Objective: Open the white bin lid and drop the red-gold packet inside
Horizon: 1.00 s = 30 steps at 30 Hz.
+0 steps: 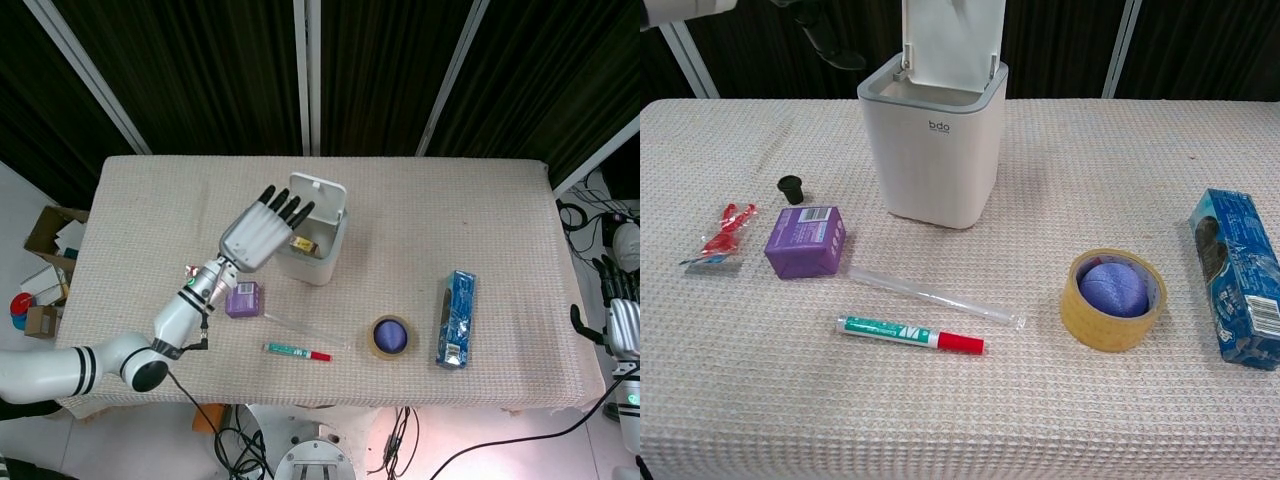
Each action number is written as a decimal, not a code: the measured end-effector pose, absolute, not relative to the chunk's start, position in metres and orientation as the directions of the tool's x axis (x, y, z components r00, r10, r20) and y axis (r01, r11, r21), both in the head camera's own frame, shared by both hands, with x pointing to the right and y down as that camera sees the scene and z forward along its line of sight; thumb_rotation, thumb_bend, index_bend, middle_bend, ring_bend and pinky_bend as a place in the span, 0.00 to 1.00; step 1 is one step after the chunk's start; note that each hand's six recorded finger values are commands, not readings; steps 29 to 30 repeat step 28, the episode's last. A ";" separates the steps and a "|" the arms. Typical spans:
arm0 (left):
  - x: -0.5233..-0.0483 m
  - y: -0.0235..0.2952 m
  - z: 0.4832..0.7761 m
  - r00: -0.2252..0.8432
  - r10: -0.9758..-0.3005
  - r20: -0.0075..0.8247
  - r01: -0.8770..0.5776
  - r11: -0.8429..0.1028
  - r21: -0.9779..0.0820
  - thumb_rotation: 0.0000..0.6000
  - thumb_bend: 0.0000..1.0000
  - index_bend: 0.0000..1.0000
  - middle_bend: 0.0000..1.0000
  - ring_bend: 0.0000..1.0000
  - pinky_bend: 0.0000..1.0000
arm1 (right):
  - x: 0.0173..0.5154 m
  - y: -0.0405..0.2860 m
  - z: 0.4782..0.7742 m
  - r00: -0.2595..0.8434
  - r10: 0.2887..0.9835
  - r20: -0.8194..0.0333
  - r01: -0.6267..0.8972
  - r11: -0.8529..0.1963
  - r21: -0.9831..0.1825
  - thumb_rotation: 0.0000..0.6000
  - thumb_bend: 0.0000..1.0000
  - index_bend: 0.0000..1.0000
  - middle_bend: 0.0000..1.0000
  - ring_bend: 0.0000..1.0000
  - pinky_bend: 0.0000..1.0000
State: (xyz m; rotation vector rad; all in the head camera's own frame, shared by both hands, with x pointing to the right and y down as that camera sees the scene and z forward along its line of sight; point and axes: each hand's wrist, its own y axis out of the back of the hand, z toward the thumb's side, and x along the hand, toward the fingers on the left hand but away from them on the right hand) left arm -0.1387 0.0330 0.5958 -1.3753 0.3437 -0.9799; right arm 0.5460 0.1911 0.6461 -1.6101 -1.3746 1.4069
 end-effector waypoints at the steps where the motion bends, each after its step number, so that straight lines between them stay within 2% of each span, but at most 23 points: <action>1: -0.144 0.035 0.593 0.574 -0.754 0.320 0.371 -0.109 -0.922 1.00 0.21 0.10 0.19 0.17 0.26 | 0.545 0.191 0.645 -0.090 0.939 -0.332 0.310 -0.290 -0.905 1.00 0.40 0.00 0.00 0.00 0.00; 5: -0.182 0.052 0.578 0.509 -0.812 0.287 0.320 -0.131 -0.938 1.00 0.21 0.11 0.19 0.17 0.26 | 0.542 0.192 0.640 -0.075 0.946 -0.314 0.295 -0.280 -0.913 1.00 0.39 0.00 0.00 0.00 0.00; 8: -0.224 0.074 0.569 0.434 -0.863 0.258 0.270 -0.149 -0.951 0.92 0.20 0.13 0.19 0.15 0.25 | 0.541 0.195 0.637 -0.069 0.947 -0.313 0.265 -0.285 -0.921 1.00 0.36 0.00 0.00 0.00 0.00; 11: -0.276 0.106 0.563 0.334 -0.912 0.240 0.210 -0.176 -0.962 0.75 0.18 0.15 0.18 0.11 0.25 | 0.540 0.200 0.635 -0.068 0.943 -0.326 0.206 -0.307 -0.929 1.00 0.35 0.00 0.00 0.00 0.00; 13: -0.308 0.127 0.560 0.264 -0.937 0.231 0.165 -0.192 -0.968 0.56 0.17 0.15 0.16 0.09 0.23 | 0.538 0.205 0.633 -0.068 0.938 -0.339 0.154 -0.326 -0.933 1.00 0.35 0.00 0.00 0.00 0.00; 15: -0.341 0.151 0.560 0.191 -0.955 0.228 0.112 -0.209 -0.971 0.44 0.17 0.16 0.14 0.08 0.21 | 0.534 0.210 0.631 -0.069 0.934 -0.352 0.102 -0.344 -0.933 1.00 0.35 0.00 0.00 0.00 0.00; 20: -0.402 0.207 0.575 0.092 -0.958 0.272 0.015 -0.272 -0.962 0.35 0.14 0.16 0.13 0.08 0.21 | 0.521 0.224 0.622 -0.076 0.926 -0.371 0.017 -0.371 -0.929 1.00 0.35 0.00 0.00 0.00 0.00; 24: -0.428 0.238 0.589 0.069 -0.945 0.319 -0.065 -0.323 -0.944 0.08 0.14 0.16 0.13 0.07 0.21 | 0.518 0.234 0.608 -0.087 0.929 -0.359 -0.044 -0.364 -0.930 1.00 0.35 0.00 0.00 0.00 0.00; 28: -0.443 0.262 0.599 0.059 -0.923 0.381 -0.107 -0.385 -0.917 0.07 0.14 0.16 0.13 0.07 0.21 | 0.518 0.238 0.600 -0.085 0.935 -0.343 -0.061 -0.349 -0.935 1.00 0.35 0.00 0.00 0.00 0.00; 30: -0.443 0.262 0.599 0.059 -0.923 0.381 -0.107 -0.385 -0.917 0.07 0.14 0.16 0.13 0.07 0.21 | 0.518 0.238 0.600 -0.085 0.935 -0.343 -0.061 -0.349 -0.935 1.00 0.35 0.00 0.00 0.00 0.00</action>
